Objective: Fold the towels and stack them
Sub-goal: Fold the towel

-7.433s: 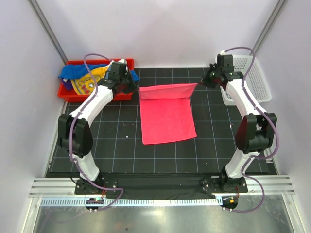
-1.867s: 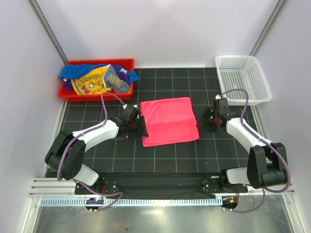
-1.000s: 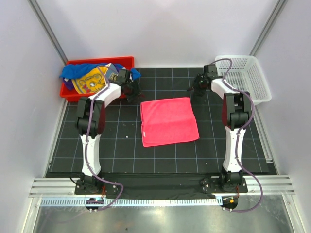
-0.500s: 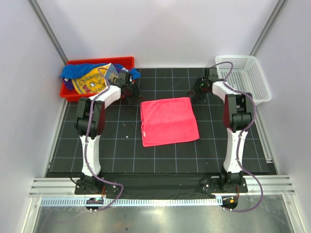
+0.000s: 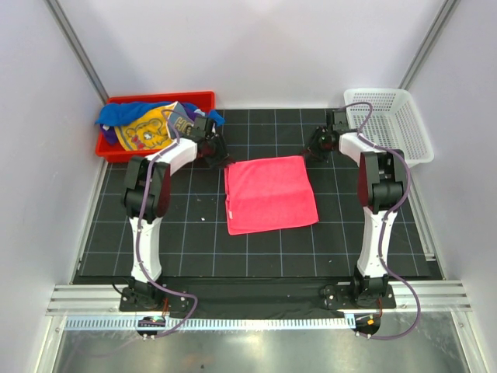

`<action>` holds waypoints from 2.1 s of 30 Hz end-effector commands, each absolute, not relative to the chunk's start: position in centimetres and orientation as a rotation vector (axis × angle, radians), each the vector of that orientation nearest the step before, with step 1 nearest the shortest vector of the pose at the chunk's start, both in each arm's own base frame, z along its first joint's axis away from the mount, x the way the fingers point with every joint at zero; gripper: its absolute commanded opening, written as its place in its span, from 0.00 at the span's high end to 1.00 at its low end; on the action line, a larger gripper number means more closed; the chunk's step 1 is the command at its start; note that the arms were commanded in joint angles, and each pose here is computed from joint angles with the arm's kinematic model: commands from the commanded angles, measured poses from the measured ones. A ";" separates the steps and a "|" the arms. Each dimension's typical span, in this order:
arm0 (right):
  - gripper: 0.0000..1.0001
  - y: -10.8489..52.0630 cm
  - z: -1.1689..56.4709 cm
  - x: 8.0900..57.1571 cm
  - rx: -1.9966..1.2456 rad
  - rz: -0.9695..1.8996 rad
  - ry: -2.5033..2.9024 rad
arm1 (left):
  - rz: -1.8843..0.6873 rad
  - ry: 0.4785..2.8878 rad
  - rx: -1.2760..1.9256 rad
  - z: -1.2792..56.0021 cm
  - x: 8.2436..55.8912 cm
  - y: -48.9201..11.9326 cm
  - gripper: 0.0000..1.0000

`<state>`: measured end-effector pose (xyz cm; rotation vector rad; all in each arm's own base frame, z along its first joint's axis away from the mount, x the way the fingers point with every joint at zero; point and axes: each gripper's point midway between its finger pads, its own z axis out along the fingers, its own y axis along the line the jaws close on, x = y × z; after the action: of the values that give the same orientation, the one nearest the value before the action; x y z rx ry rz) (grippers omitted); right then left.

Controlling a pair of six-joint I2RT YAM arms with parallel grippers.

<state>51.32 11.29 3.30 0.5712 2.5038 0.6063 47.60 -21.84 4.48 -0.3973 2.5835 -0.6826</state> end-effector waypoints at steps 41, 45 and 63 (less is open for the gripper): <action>0.60 13.6 6.0 50.9 0.533 0.699 2.446 | -0.614 2.543 -0.425 5.1 47.7 -21.1 0.76; 0.60 13.5 5.5 51.0 0.537 0.692 2.452 | -0.592 2.543 -0.433 4.8 47.8 -20.8 0.78; 0.59 13.4 4.5 51.2 0.543 0.680 2.464 | -0.592 2.510 -0.441 5.0 48.7 -20.8 0.64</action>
<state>50.15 12.95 3.38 0.5730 2.5069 0.6607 47.42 -20.88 3.34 -0.4473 2.5774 -0.5790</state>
